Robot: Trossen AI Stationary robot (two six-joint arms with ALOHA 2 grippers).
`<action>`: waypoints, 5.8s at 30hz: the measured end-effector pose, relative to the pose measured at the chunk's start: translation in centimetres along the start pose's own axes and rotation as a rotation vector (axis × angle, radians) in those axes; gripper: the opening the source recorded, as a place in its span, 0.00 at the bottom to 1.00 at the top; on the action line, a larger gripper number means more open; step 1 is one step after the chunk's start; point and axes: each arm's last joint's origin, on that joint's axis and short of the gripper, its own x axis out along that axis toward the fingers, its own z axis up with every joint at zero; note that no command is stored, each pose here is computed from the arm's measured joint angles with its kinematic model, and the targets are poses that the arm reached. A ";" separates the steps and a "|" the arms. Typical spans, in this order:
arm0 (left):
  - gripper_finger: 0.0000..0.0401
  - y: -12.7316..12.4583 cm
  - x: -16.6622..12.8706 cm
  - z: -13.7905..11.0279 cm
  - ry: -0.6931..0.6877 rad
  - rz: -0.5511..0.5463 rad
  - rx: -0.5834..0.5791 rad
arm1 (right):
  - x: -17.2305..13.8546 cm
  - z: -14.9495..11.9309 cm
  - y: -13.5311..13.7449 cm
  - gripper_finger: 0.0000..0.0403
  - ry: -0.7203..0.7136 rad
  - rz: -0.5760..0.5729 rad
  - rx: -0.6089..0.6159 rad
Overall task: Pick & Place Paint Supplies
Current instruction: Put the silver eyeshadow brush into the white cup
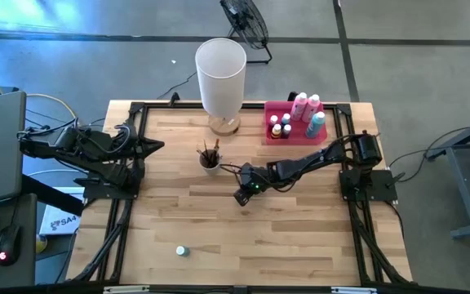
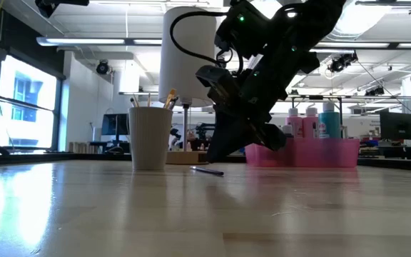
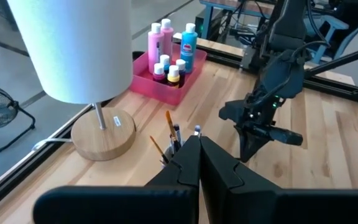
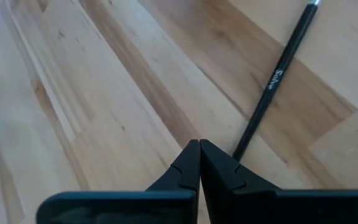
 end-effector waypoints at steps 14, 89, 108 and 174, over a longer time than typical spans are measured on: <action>0.00 0.0 0.0 0.0 0.000 -0.004 -0.023 | -0.1 -1.1 -0.6 0.01 0.044 -0.122 -0.020; 0.00 0.1 0.0 0.2 -0.027 0.033 -0.005 | -6.3 4.5 0.0 0.01 -0.167 0.035 -0.590; 0.00 0.3 0.0 0.3 -0.055 0.113 -0.006 | -1.9 8.4 -3.3 0.01 -0.185 0.022 -0.505; 0.00 0.4 -0.1 0.3 -0.071 0.156 -0.008 | 2.7 8.1 -6.6 0.00 -0.106 0.018 -0.545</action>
